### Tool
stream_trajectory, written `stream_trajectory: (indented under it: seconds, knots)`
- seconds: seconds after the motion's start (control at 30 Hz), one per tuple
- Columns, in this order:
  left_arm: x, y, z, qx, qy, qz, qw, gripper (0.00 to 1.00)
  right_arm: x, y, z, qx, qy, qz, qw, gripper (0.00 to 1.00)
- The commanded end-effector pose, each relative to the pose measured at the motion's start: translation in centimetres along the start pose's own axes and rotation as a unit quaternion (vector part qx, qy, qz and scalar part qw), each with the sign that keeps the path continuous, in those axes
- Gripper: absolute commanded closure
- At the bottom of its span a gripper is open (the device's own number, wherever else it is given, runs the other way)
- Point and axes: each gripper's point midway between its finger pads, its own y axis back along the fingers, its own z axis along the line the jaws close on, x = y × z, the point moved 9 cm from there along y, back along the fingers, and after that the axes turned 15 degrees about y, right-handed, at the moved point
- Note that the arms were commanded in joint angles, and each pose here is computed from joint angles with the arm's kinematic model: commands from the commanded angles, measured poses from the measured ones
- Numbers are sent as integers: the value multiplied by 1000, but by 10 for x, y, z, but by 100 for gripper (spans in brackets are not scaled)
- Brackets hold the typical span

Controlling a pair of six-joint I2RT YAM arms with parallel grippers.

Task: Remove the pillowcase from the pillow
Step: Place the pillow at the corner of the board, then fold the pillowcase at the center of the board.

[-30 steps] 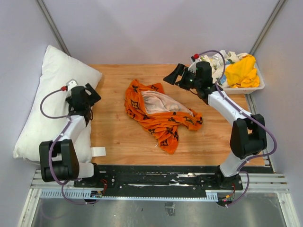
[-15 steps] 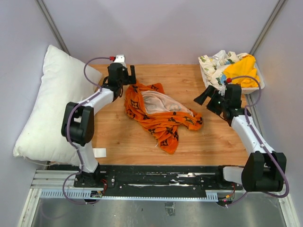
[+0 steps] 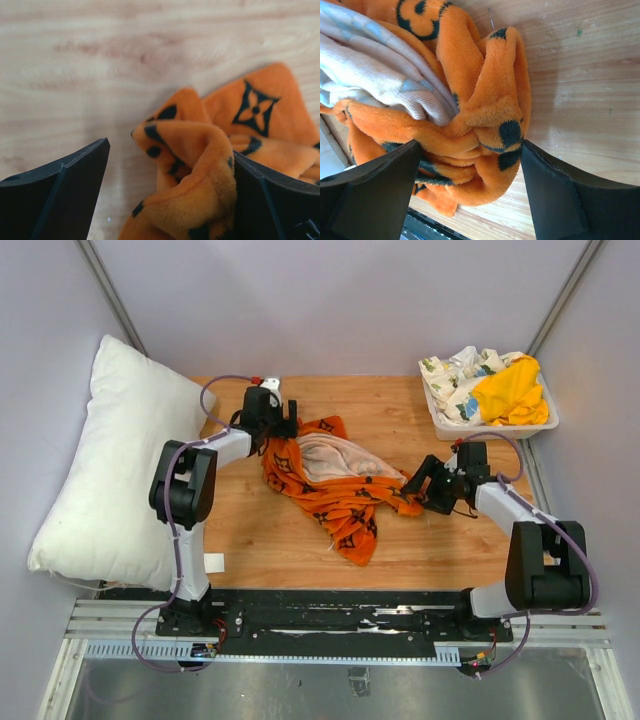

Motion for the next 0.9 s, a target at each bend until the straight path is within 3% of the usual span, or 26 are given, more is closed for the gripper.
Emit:
stream_trajectory:
  seconds: [0.0, 0.07, 0.13, 0.23, 0.3, 0.47, 0.63, 0.77, 0.87]
  knots:
    - [11, 13, 6, -3, 0, 6, 1000, 9, -8, -6, 4, -27, 11, 2, 1000, 23]
    - [11, 20, 8, -10, 0, -1, 1000, 17, -8, -8, 3, -29, 17, 5, 999, 33]
    - [8, 25, 9, -11, 4, -8, 1000, 36, -11, -11, 4, -36, 20, 4, 999, 47]
    - [-7, 28, 9, -14, 34, -16, 999, 96, -24, -17, 9, -63, 17, -14, 998, 77]
    - [-20, 30, 8, -10, 53, -25, 998, 99, -37, -22, 14, -76, 17, -29, 997, 97]
    - [-79, 42, -4, 26, 88, -98, 991, 100, -105, -22, 39, -101, 31, -96, 990, 99]
    - [-146, 74, -27, 58, 94, -169, 979, 100, -194, 10, 83, -142, 75, -184, 970, 99]
    - [-149, 130, -31, 79, 99, -231, 965, 100, -204, 38, 98, -152, 103, -220, 958, 99]
    - [-99, 158, -8, 41, 141, -233, 961, 100, -164, 38, 87, -144, 105, -202, 963, 99]
